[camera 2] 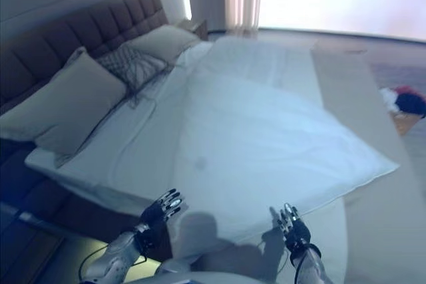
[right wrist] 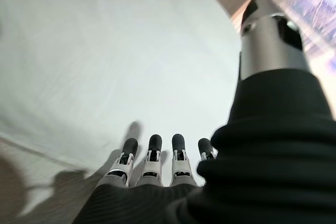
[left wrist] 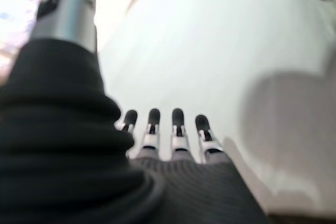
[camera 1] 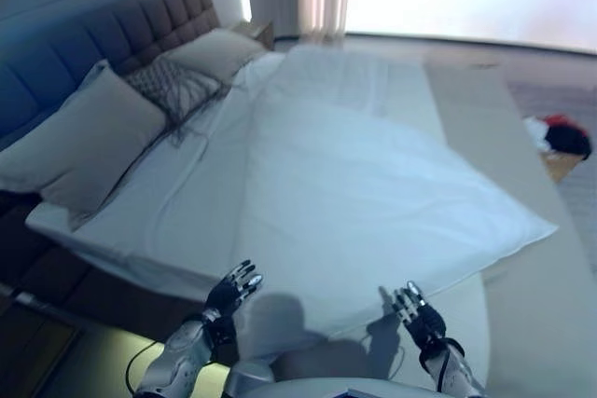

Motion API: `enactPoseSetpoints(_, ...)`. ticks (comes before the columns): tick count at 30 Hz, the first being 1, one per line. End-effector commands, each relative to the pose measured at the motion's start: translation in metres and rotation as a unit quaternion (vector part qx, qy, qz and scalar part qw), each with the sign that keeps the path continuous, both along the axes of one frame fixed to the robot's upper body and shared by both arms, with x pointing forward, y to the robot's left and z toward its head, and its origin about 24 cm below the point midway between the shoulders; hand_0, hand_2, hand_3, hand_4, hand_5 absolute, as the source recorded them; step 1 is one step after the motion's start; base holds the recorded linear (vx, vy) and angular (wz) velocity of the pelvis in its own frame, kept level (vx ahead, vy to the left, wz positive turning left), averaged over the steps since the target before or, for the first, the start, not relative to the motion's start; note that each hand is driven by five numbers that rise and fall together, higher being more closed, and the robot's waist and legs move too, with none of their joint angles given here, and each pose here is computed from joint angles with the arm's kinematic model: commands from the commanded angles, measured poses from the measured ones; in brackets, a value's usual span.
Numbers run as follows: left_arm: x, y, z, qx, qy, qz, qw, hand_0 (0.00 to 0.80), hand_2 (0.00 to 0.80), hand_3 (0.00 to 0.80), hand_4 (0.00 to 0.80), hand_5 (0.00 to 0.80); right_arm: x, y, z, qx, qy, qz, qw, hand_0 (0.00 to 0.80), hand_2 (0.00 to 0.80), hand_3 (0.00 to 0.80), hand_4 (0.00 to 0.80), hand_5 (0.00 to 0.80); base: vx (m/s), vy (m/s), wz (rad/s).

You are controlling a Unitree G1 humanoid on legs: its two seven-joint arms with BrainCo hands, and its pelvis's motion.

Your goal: Make the bed neatly

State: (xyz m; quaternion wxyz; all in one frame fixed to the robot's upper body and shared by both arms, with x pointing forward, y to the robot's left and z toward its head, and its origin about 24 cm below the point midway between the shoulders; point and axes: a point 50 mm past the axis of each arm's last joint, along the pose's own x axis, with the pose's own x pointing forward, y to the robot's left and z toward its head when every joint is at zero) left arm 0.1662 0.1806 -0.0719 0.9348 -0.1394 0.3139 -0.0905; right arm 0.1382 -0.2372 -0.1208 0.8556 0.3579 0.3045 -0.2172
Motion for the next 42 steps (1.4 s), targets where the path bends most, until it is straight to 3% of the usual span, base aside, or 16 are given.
enactPoseSetpoints(1, 0.028, 0.012, 0.046, 0.031, -0.119, -0.019, 0.992, 0.000, 0.000, 0.000, 0.000, 0.000, 0.011, 0.007, 0.000, 0.034, -0.045, -0.025, 0.998, 0.000, 0.000, 0.000, 0.000, 0.000, -0.314, -0.268, -0.03)
enactPoseSetpoints(4, 0.065, 0.005, 0.070, 0.022, -0.194, -0.014, 0.981, 0.000, 0.000, 0.000, 0.000, 0.000, 0.045, 0.003, 0.013, 0.025, -0.095, -0.021, 0.995, 0.000, 0.000, 0.000, 0.000, 0.000, -0.503, -0.220, 0.03)
enactPoseSetpoints(6, 0.101, -0.011, 0.095, -0.004, -0.249, 0.006, 0.969, 0.000, 0.000, 0.000, 0.000, 0.000, 0.088, -0.005, 0.036, 0.012, -0.140, -0.016, 0.990, 0.000, 0.000, 0.000, 0.000, 0.000, -0.606, -0.118, 0.05)
enactPoseSetpoints(9, 0.122, -0.030, 0.109, -0.020, -0.270, 0.021, 0.962, 0.000, 0.000, 0.000, 0.000, 0.000, 0.128, -0.015, 0.061, 0.016, -0.157, -0.022, 0.987, 0.000, 0.000, 0.000, 0.000, 0.000, -0.253, 0.047, -0.38)
enactPoseSetpoints(16, 0.117, -0.044, 0.111, -0.034, -0.274, 0.022, 0.961, 0.000, 0.000, 0.000, 0.000, 0.000, 0.115, -0.039, 0.063, 0.013, -0.159, -0.037, 0.987, 0.000, 0.000, 0.000, 0.000, 0.000, 0.019, 0.104, 0.01)
enactPoseSetpoints(23, 0.115, -0.030, 0.112, -0.032, -0.283, 0.025, 0.958, 0.000, 0.000, 0.000, 0.000, 0.000, 0.146, -0.060, 0.101, 0.038, -0.247, -0.028, 0.968, 0.000, 0.000, 0.000, 0.000, 0.000, -0.103, -0.077, 0.00)
enactPoseSetpoints(29, 0.122, -0.029, 0.126, -0.071, -0.302, 0.044, 0.950, 0.000, 0.000, 0.000, 0.000, 0.000, 0.177, -0.087, 0.156, 0.002, -0.285, -0.029, 0.958, 0.000, 0.000, 0.000, 0.000, 0.000, -0.156, 0.000, -0.01)
enactPoseSetpoints(42, 0.117, -0.030, 0.124, -0.083, -0.275, 0.026, 0.957, 0.000, 0.000, 0.000, 0.000, 0.000, 0.185, -0.109, 0.193, -0.014, -0.329, -0.040, 0.943, 0.000, 0.000, 0.000, 0.000, 0.000, 0.034, -0.022, 0.04)
